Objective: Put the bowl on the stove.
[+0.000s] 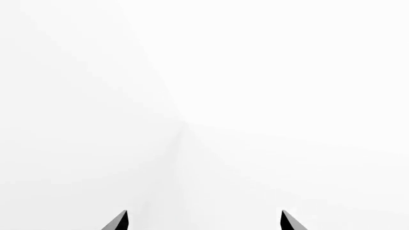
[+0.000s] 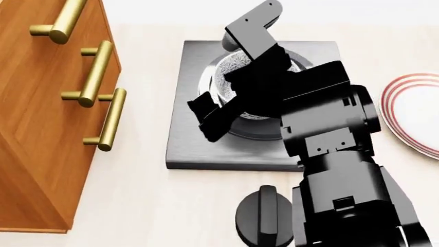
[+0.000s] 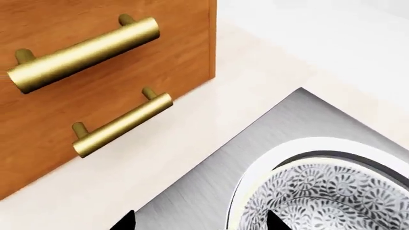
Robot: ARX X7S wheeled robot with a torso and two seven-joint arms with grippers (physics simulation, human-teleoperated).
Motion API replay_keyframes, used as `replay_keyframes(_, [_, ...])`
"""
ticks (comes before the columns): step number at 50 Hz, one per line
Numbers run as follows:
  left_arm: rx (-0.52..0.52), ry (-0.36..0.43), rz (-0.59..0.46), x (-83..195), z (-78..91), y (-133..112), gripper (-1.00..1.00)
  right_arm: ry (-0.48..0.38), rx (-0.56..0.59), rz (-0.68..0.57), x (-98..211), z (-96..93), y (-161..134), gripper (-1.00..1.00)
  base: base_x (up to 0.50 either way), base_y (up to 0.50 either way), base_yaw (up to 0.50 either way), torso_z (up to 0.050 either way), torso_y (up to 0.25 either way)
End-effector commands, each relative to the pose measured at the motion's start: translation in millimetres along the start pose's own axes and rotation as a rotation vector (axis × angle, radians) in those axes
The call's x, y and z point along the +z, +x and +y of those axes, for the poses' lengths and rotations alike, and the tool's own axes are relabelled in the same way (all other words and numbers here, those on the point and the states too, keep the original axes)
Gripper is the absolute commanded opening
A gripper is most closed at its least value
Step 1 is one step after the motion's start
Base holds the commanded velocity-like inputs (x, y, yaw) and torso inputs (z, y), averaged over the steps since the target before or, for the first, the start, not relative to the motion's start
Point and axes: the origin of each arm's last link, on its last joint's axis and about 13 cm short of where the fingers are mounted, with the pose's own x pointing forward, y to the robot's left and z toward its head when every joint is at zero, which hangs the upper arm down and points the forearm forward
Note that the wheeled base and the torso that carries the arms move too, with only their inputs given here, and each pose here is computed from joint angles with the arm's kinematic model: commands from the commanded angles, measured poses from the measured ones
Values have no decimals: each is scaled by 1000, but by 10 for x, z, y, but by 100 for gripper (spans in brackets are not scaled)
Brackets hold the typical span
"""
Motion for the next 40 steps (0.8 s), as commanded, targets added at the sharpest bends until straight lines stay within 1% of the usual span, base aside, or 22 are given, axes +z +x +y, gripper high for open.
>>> replay_keyframes(1, [6, 40, -8, -18, 20, 3, 100, -21, 89, -98, 78, 15, 35, 100, 0, 0, 0, 0, 0])
replay_keyframes(9, [9, 37, -9, -21, 23, 5, 100, -35, 28, -178, 54, -90, -68, 100, 0, 0, 0, 0, 0])
replay_keyframes(12, [11, 36, -8, -24, 25, 5, 100, -54, -9, -224, 60, -142, -123, 100, 0, 0, 0, 0, 0])
replay_keyframes(13, [11, 36, -8, -25, 26, 5, 100, -64, -27, -259, 76, -178, -167, 100, 0, 0, 0, 0, 0])
replay_keyframes(18, [12, 38, -8, -28, 28, 7, 100, -97, -70, -301, 71, -259, -268, 100, 0, 0, 0, 0, 0])
replay_keyframes(19, [11, 36, -7, -26, 27, 7, 100, -105, -96, -325, 55, -283, -295, 100, 0, 0, 0, 0, 0])
replay_keyframes(22, [11, 36, -8, -25, 27, 12, 100, -109, -119, -366, 24, -310, -330, 100, 0, 0, 0, 0, 0])
replay_keyframes(23, [10, 37, -7, -25, 29, 15, 100, -29, -145, -348, -218, -289, -336, 100, 0, 0, 0, 0, 0])
replay_keyframes(24, [10, 38, -8, -24, 30, 16, 100, -9, -153, -348, -291, -247, -366, 100, 0, 0, 0, 0, 0])
replay_keyframes(25, [8, 39, -4, -24, 29, 18, 100, 27, -175, -348, -434, -188, -407, 100, 0, 0, 0, 0, 0])
replay_keyframes(28, [5, 36, 2, -27, 29, 19, 100, -91, -236, -517, -212, 27, -653, 100, 0, 0, 0, 0, 0])
replay_keyframes(30, [3, 39, 4, -36, 26, 13, 100, -80, -251, -572, -274, 133, -721, 100, 0, 0, 0, 0, 0])
replay_keyframes(31, [-2, 37, 9, -41, 22, 6, 100, -72, -289, -583, -386, 248, -785, 100, 0, 0, 0, 0, 0])
replay_keyframes(33, [-2, 36, 9, -35, 22, 10, 100, -45, -313, -630, -472, 348, -845, 100, 0, 0, 0, 0, 0])
replay_keyframes(34, [-3, 33, 9, -31, 23, 13, 100, -43, -331, -638, -548, 429, -892, 100, 0, 0, 0, 0, 0])
replay_keyframes(36, [-4, 33, 10, -35, 22, 9, 100, -23, -357, -685, -617, 518, -959, 100, 0, 0, 0, 0, 0])
replay_keyframes(38, [-9, 33, 12, -36, 15, 4, 100, -30, -370, -692, -674, 581, -1007, 100, 0, 0, 0, 0, 0])
replay_keyframes(39, [-13, 32, 13, -32, 11, 2, 100, -32, -423, -684, -718, 599, -1055, 100, 0, 0, 0, 0, 0])
replay_keyframes(40, [-16, 31, 14, -31, 9, 1, 100, -28, -441, -696, -745, 616, -1091, 100, 0, 0, 0, 0, 0])
